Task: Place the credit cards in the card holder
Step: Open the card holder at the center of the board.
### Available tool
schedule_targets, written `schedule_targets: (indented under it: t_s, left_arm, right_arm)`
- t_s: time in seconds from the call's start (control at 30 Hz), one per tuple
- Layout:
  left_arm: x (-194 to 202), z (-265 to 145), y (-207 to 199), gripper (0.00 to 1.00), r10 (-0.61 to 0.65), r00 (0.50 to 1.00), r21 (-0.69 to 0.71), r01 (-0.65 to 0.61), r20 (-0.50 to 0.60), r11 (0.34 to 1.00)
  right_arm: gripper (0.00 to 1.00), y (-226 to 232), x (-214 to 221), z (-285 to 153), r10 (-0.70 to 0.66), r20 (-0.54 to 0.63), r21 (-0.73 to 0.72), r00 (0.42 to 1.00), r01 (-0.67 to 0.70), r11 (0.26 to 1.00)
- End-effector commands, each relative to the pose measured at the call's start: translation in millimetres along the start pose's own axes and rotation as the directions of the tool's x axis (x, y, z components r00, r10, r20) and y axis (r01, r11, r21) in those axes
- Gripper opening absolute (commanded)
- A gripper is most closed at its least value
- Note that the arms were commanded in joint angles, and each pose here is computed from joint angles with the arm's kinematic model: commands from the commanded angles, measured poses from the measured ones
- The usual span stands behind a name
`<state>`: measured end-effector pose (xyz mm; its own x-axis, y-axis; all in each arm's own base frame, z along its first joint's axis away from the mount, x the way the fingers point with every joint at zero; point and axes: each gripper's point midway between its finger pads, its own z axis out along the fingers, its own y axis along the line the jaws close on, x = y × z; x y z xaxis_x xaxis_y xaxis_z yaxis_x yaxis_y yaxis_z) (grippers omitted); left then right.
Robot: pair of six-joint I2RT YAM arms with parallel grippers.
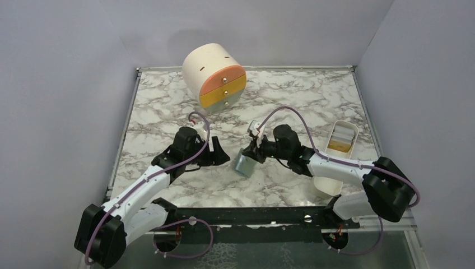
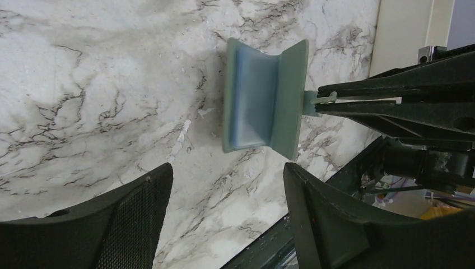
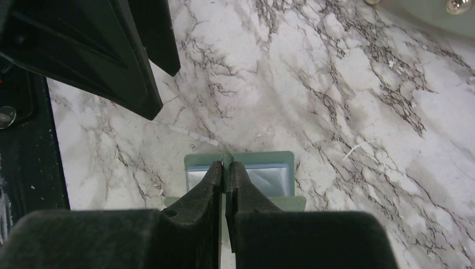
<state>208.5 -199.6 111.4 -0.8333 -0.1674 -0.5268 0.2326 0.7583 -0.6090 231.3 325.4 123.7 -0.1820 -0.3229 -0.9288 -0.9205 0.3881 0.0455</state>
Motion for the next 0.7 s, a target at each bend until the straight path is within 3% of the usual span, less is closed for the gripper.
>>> schedule_targets:
  t_s: [0.0, 0.13, 0.27, 0.4, 0.67]
  left_arm:
    - [1.9, 3.4, -13.7, 0.74, 0.006, 1.000, 0.102, -0.006, 0.003, 0.995]
    - [6.7, 10.4, -8.0, 0.74, -0.013, 1.000, 0.112, 0.011, 0.019, 0.994]
    - [11.8, 19.6, 9.2, 0.72, -0.054, 0.999, 0.034, 0.054, 0.002, 0.998]
    - [19.0, 29.6, 16.6, 0.71, -0.094, 0.995, 0.014, 0.095, -0.029, 0.995]
    - [29.3, 48.8, 11.8, 0.66, -0.152, 0.983, 0.069, 0.160, -0.101, 0.985]
  right_arm:
    - [0.01, 13.3, -36.0, -1.3, -0.090, 0.159, -0.070, 0.983, 0.102, 0.992]
    - [0.01, 10.7, -32.1, 2.0, -0.078, 0.149, -0.061, 0.986, 0.088, 0.994]
    - [0.01, 8.1, -24.9, -1.9, -0.054, 0.158, -0.029, 0.986, 0.060, 0.998]
    - [0.02, -9.7, -14.2, -14.8, 0.052, 0.174, 0.109, 0.983, -0.072, 0.991]
    - [0.02, -5.2, 20.2, -30.1, 0.178, 0.201, 0.138, 0.963, -0.207, 0.968]
